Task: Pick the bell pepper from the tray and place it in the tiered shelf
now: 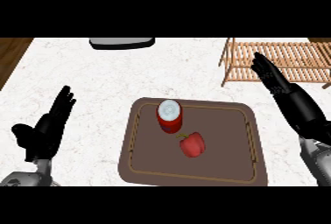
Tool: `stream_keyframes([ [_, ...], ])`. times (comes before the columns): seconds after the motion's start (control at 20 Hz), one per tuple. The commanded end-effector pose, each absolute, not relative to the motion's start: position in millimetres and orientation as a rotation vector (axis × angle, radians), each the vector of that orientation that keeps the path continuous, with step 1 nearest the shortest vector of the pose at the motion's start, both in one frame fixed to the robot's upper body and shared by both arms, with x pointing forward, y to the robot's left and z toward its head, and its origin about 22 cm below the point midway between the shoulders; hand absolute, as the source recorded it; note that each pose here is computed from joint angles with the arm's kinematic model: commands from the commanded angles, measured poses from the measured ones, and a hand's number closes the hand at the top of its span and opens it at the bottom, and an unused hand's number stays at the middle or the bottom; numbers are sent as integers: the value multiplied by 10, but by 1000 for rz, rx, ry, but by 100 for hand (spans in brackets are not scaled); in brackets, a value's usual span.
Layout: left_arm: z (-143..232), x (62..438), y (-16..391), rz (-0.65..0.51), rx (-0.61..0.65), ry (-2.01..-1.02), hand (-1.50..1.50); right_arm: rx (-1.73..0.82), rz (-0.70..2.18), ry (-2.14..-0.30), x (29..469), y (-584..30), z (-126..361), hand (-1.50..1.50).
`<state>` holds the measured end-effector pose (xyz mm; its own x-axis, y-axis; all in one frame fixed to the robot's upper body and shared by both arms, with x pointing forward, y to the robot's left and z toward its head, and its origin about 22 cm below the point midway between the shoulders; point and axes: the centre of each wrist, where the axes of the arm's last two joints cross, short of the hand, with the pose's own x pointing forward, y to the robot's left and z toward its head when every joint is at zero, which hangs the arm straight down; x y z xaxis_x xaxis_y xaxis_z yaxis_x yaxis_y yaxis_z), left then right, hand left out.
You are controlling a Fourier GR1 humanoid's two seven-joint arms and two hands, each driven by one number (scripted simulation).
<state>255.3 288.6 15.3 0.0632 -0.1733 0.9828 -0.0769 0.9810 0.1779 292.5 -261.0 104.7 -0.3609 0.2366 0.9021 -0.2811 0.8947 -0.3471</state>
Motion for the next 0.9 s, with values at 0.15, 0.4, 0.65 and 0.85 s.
stream_keyframes([
  [0.15, 557, 2705, 2873, -50, 252, -1630, 0, 346, 874, -1836, 2790, -1712, 1144, 150],
  [0.4, 512, 2692, 2589, 23, 233, -1613, 0, 408, 669, -1717, 2874, -1206, 942, -150],
  [0.65, 438, 2652, 2530, 31, 244, -1589, 0, 616, 871, -1783, 3136, -1253, 1376, -150],
  [0.85, 490, 2589, 2672, 39, 273, -1605, 0, 490, 1223, -1727, 2956, -1502, 1881, -150],
])
